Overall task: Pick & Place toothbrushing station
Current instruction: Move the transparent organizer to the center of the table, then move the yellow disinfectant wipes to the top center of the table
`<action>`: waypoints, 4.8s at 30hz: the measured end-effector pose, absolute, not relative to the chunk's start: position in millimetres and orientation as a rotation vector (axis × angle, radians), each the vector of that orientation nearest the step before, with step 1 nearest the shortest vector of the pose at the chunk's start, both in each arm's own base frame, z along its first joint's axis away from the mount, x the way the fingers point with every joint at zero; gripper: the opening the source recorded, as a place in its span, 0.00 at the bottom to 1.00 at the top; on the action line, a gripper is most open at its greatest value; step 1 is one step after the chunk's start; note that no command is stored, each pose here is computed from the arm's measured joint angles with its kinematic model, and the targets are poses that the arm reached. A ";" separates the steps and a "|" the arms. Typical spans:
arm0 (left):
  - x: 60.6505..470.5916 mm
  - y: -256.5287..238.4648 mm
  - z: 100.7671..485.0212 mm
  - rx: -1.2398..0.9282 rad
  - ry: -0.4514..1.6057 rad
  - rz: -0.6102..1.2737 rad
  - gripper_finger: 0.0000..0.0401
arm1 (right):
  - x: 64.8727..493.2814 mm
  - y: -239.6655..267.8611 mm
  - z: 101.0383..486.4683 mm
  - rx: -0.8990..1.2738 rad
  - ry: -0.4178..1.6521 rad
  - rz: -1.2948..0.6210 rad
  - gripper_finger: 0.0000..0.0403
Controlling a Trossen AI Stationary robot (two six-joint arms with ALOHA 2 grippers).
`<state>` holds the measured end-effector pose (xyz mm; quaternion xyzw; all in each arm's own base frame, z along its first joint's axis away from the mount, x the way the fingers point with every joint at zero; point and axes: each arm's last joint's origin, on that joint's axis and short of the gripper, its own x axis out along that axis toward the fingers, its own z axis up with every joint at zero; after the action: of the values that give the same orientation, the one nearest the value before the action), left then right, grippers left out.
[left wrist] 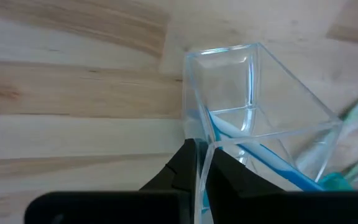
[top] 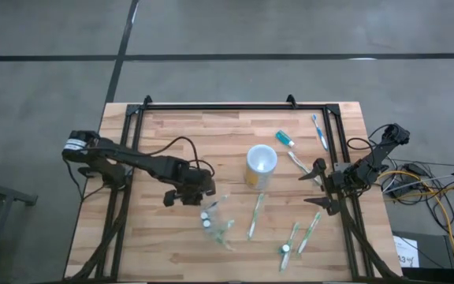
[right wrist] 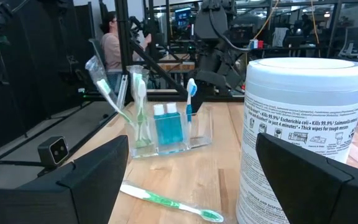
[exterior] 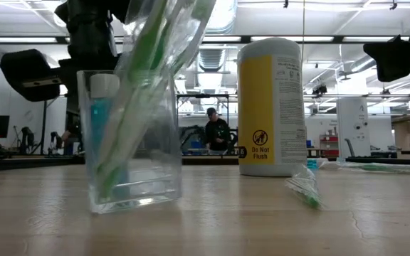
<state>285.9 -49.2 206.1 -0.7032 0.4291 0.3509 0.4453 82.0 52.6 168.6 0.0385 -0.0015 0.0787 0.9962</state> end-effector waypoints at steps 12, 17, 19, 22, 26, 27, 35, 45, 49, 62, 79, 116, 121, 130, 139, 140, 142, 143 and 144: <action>307.2 -56.8 197.0 -1.821 0.924 0.838 0.06 | 82.0 52.6 168.6 0.077 -0.003 0.157 0.86; 318.4 -60.3 195.2 -1.837 0.928 0.836 0.06 | 82.0 52.6 168.7 0.077 -0.003 0.158 0.86; 322.4 -61.2 195.6 -1.841 0.931 0.828 0.06 | 82.0 52.6 168.6 0.077 -0.003 0.157 0.86; 325.9 -61.8 196.4 -1.841 0.933 0.829 0.06 | 82.0 52.6 168.7 0.077 -0.003 0.158 0.87; 326.0 -61.8 196.8 -1.846 0.931 0.834 0.06 | 82.0 52.6 168.7 0.077 -0.003 0.158 0.86; 326.0 -61.8 197.1 -1.851 0.929 0.836 0.06 | 82.0 52.6 168.7 0.077 -0.003 0.157 0.86; 325.8 -62.2 197.1 -1.855 0.933 0.837 0.06 | 82.0 52.6 168.6 0.077 -0.003 0.157 0.87; 325.1 -62.3 196.7 -1.852 0.946 0.839 0.06 | 82.0 52.6 168.7 0.077 -0.003 0.157 0.86; 325.1 -62.2 196.7 -1.851 0.946 0.839 0.07 | 82.0 52.6 168.6 0.077 -0.003 0.157 0.87; 325.1 -60.3 196.6 -1.860 0.935 0.852 0.21 | 82.0 52.6 168.7 0.077 -0.003 0.157 0.87; 309.3 -55.3 216.4 -1.787 0.877 0.878 0.21 | 82.0 52.6 168.7 0.077 -0.003 0.158 0.86; 162.0 -50.1 401.4 -0.071 0.044 -0.052 0.21 | 82.0 52.6 168.7 0.077 -0.003 0.157 0.87; 152.7 -47.9 380.2 -0.056 0.035 -0.078 0.21 | 82.0 52.6 168.6 0.077 -0.003 0.157 0.86; 139.2 -46.0 321.0 0.023 -0.290 -0.167 0.21 | 82.0 52.6 168.7 0.077 -0.003 0.157 0.87; 123.7 -40.3 256.2 -0.108 -0.367 -0.183 0.21 | 82.0 52.6 168.6 0.077 -0.002 0.157 0.86; 121.9 -39.7 251.2 -0.120 -0.365 -0.186 0.21 | 82.0 52.6 168.6 0.077 -0.002 0.157 0.86; 119.4 -38.8 241.6 -0.151 -0.351 -0.192 0.21 | 82.0 52.6 168.7 0.077 -0.003 0.157 0.87; 118.5 -38.4 236.5 -0.169 -0.341 -0.195 0.21 | 82.0 52.6 168.6 0.077 -0.002 0.157 0.87; 117.8 -38.2 231.5 -0.186 -0.330 -0.198 0.21 | 82.0 52.6 168.5 0.077 -0.002 0.157 0.87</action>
<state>117.8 -38.2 231.5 -0.0921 -0.1640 -0.0984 0.9772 82.0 52.6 168.5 0.0382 -0.0011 0.0786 0.9962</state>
